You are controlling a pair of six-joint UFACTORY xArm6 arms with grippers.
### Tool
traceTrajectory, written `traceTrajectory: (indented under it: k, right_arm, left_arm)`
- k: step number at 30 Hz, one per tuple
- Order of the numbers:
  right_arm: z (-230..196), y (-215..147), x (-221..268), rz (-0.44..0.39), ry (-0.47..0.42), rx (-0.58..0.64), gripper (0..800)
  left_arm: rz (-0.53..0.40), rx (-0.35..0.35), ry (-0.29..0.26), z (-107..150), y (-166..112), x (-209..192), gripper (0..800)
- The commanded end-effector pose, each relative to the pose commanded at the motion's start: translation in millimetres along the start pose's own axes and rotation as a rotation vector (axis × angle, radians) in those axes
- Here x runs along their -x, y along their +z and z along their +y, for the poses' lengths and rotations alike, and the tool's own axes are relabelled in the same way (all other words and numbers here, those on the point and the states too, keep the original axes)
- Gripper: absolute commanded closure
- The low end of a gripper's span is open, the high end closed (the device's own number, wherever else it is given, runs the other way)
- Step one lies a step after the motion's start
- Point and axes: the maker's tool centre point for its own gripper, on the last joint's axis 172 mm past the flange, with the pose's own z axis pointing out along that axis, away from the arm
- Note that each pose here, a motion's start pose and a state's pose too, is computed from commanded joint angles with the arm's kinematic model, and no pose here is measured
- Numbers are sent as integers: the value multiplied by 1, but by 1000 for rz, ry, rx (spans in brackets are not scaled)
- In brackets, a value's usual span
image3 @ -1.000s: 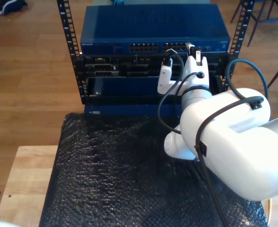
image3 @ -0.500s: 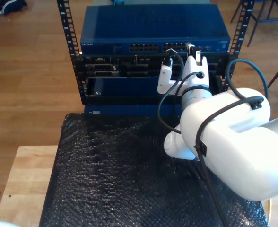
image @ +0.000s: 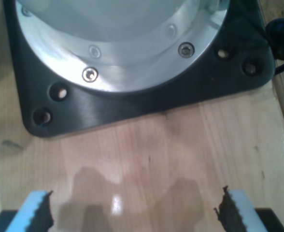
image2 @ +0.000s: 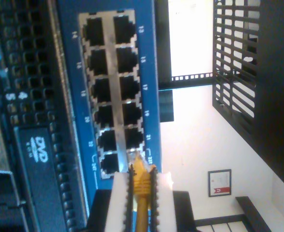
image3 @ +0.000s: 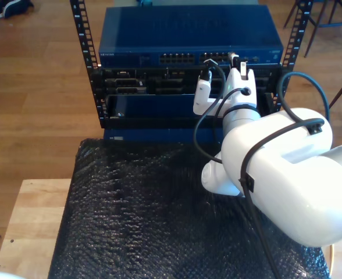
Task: Grab the cable and plug it in
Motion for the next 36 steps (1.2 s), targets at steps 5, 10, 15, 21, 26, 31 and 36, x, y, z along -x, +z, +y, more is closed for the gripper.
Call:
traceTrajectory:
  k: [5,10,15,21,26,31,36]
  right_arm:
    - [-1,0,0,0,-1,-3,800]
    - [-1,0,0,0,-1,-3,800]
    - [-1,0,0,0,0,-2,800]
    - [2,2,-1,0,3,4,800]
    - [3,2,-2,2,4,7,800]
    - [2,2,-2,2,3,6,800]
    - [1,2,-1,2,2,4,800]
  left_arm:
    - [0,0,0,0,0,0,0]
    - [0,0,0,0,0,0,0]
    - [0,0,0,0,0,0,0]
    - [0,0,0,0,0,0,0]
    - [0,1,1,0,0,0,0]
    - [0,1,1,0,0,0,0]
    - [0,0,0,0,0,0,0]
